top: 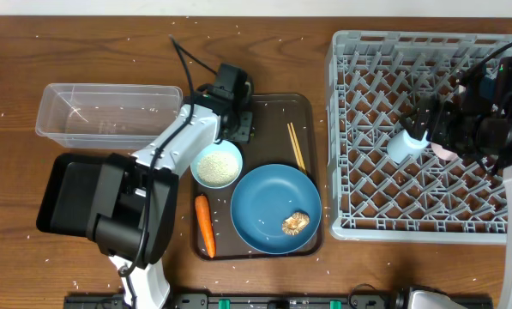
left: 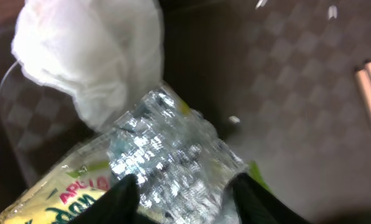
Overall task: Sort waste into correct bins and load items into the dishwasher rack
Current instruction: 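Reach left gripper to the foil snack wrapper on the tray, then grasp the foil wrapper and drop it into the clear plastic bin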
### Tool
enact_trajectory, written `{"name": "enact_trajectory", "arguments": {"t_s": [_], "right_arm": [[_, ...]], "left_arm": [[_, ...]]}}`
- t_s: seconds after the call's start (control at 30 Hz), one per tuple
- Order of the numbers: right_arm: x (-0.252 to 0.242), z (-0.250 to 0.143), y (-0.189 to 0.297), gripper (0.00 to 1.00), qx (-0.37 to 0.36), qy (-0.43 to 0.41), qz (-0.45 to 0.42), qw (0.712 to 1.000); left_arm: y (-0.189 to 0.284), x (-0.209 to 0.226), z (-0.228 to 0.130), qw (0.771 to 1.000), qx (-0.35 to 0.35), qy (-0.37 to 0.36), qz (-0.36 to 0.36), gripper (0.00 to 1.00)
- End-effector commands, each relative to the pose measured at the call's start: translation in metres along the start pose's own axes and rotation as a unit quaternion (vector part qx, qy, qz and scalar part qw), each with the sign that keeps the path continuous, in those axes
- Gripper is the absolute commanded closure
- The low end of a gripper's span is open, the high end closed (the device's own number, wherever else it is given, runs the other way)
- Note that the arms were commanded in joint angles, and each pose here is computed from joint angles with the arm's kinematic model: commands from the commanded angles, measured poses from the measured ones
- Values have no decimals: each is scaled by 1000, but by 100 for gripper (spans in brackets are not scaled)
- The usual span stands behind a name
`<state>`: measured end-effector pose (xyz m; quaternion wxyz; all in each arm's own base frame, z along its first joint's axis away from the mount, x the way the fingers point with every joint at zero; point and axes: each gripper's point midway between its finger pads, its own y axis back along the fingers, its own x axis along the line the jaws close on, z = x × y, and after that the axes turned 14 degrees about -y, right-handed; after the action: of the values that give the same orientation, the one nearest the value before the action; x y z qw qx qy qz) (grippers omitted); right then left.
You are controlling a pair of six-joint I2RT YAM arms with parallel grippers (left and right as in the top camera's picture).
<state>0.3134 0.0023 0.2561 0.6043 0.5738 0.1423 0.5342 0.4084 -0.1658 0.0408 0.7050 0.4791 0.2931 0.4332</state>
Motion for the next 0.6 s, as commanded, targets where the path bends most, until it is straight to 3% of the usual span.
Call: {"name": "enact_trajectory", "arguments": {"t_s": [0.0, 0.23, 0.57], "right_arm": [[6, -1, 3, 16, 1, 13, 9, 1000], [6, -2, 3, 16, 3, 13, 8, 1000], [7, -1, 3, 16, -1, 14, 9, 1000]], "left_arm": [[0, -1, 4, 1000, -9, -28, 8, 54], [3, -1, 2, 1000, -4, -28, 10, 53], [48, -22, 18, 997, -45, -54, 5, 53]]}}
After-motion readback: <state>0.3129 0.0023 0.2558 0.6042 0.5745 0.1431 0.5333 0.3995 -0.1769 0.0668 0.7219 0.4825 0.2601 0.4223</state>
